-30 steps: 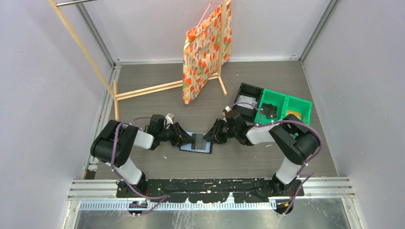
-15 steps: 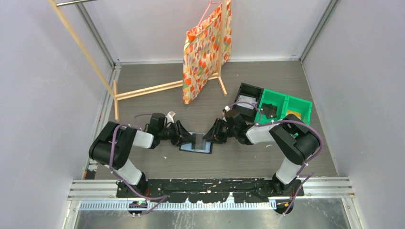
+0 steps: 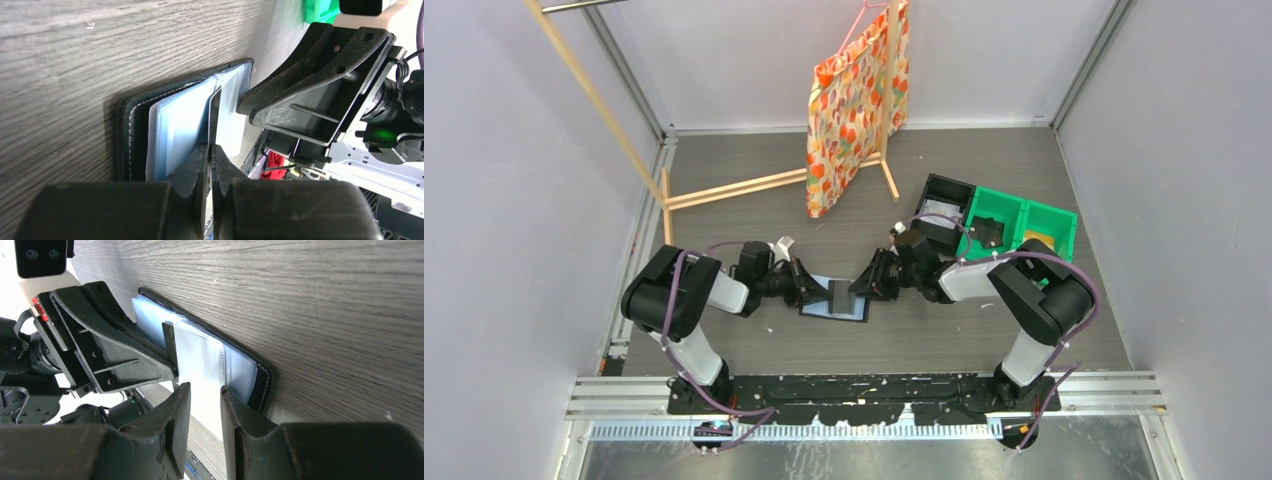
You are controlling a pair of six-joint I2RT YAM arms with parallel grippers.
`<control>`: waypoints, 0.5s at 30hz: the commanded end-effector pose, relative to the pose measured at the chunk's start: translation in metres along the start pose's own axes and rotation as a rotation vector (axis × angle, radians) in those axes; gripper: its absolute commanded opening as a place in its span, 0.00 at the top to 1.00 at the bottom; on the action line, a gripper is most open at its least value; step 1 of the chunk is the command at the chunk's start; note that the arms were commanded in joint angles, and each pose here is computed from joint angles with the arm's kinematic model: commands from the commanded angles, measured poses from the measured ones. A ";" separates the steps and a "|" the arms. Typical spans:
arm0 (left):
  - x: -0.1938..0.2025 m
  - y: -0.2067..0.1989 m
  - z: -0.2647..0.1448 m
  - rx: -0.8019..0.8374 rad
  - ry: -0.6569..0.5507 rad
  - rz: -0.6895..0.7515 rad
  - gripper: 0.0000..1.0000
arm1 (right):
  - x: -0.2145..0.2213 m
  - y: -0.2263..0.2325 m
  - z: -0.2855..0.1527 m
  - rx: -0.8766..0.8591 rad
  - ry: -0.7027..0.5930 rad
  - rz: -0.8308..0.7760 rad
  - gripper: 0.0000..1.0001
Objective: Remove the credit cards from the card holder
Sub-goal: Remove the credit card from the card holder.
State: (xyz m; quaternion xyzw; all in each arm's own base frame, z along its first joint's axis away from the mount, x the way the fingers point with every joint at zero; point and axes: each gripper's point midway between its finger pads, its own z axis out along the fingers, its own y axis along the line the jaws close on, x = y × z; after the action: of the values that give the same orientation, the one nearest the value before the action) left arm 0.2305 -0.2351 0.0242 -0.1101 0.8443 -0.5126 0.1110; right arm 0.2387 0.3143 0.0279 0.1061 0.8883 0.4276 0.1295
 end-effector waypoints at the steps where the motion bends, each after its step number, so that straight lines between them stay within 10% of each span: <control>1: -0.003 -0.009 0.001 0.042 -0.013 0.032 0.99 | 0.009 -0.038 0.001 0.140 0.016 0.010 0.66; 15: -0.005 0.005 -0.046 -0.228 -0.155 0.063 0.99 | 0.010 -0.038 -0.002 0.138 0.011 0.009 0.66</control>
State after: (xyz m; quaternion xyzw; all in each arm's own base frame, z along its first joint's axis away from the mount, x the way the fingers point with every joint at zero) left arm 0.2291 -0.2175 0.0448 -0.1210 0.8630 -0.4644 0.1579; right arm 0.2387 0.3143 0.0279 0.1062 0.8884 0.4274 0.1296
